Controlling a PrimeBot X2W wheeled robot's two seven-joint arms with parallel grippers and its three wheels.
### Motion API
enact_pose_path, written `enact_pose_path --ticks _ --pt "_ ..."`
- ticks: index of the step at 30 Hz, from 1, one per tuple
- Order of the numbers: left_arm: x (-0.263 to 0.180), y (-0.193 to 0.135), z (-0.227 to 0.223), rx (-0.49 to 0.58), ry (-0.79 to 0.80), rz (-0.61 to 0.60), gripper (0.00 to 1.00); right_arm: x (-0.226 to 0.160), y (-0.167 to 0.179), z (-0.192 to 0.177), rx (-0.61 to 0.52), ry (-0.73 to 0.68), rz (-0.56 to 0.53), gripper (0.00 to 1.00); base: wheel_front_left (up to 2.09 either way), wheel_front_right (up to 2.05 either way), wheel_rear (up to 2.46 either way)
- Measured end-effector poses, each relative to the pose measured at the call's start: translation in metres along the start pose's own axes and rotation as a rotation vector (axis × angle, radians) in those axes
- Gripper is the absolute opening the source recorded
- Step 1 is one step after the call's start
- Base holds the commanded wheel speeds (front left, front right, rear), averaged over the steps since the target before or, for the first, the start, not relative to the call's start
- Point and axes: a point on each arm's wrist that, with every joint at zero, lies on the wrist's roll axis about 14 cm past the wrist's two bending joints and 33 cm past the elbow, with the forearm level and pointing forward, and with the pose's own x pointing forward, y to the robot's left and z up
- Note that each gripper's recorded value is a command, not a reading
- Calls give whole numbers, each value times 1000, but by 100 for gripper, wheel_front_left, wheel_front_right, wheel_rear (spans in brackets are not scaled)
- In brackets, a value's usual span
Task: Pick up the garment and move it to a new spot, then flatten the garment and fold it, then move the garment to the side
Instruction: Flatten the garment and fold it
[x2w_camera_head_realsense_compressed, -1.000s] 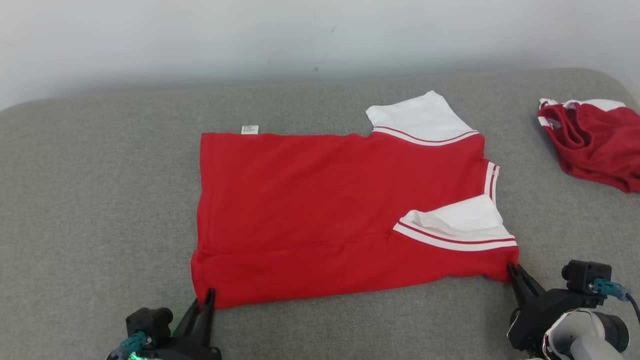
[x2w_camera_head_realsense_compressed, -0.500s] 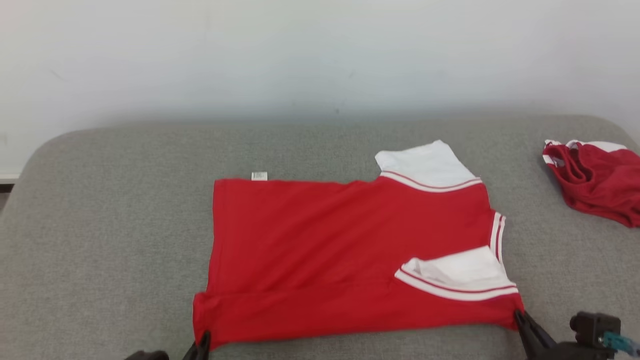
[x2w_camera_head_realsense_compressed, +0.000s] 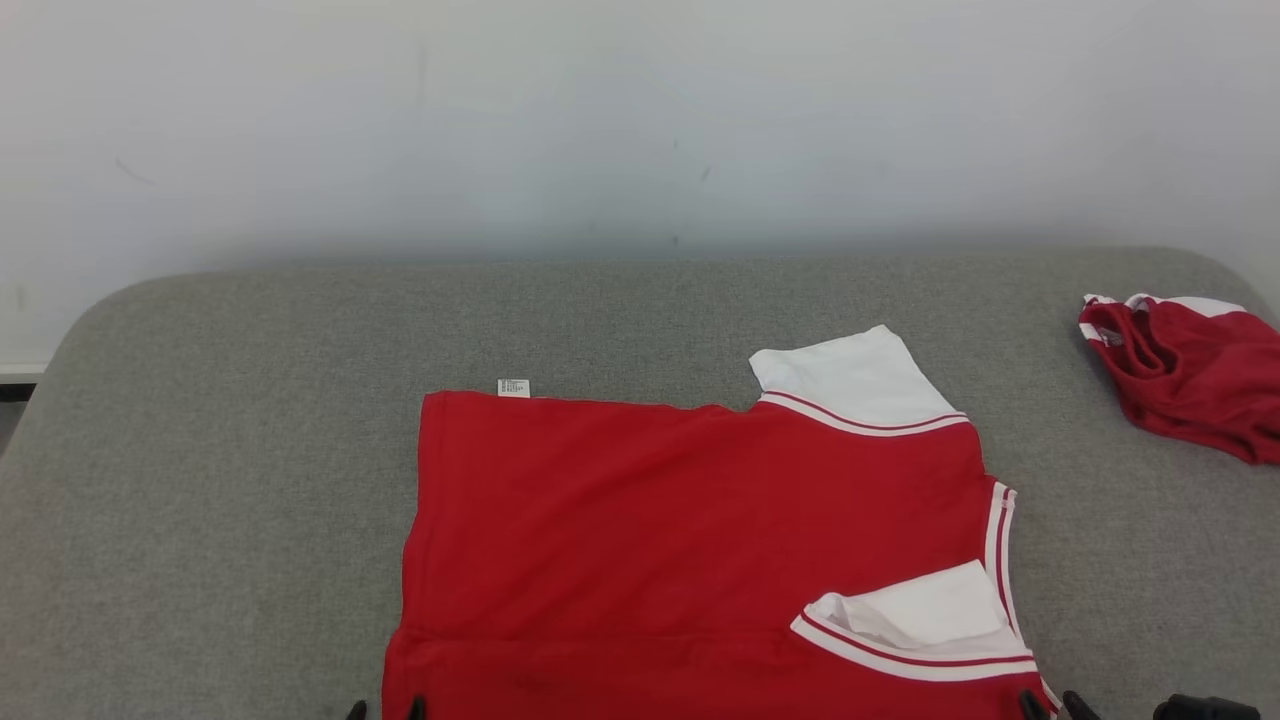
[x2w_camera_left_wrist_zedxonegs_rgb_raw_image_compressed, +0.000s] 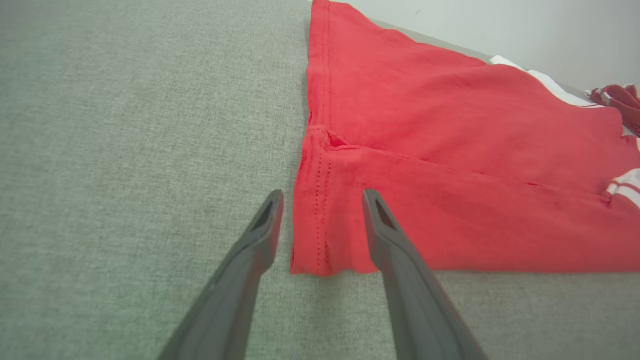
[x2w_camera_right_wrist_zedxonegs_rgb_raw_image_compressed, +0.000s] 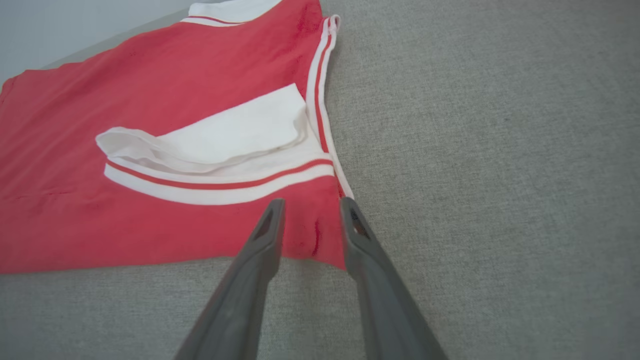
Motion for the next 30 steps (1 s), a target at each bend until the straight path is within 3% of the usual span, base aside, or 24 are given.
enact_pose_path --ticks 8,18,27,30 --pt "5 -1 34 19 -108 2 100 -1 20 33 -45 -129 36 100 0 0 0" --pt "-5 3 101 136 -324 38 100 -3 47 85 -94 -375 83 100 0 0 0" --pt "-13 11 121 180 -390 81 100 -2 66 104 -69 -479 121 100 0 0 0" --pt "-15 14 124 181 -402 95 100 -1 68 111 -110 -510 124 100 0 0 0"
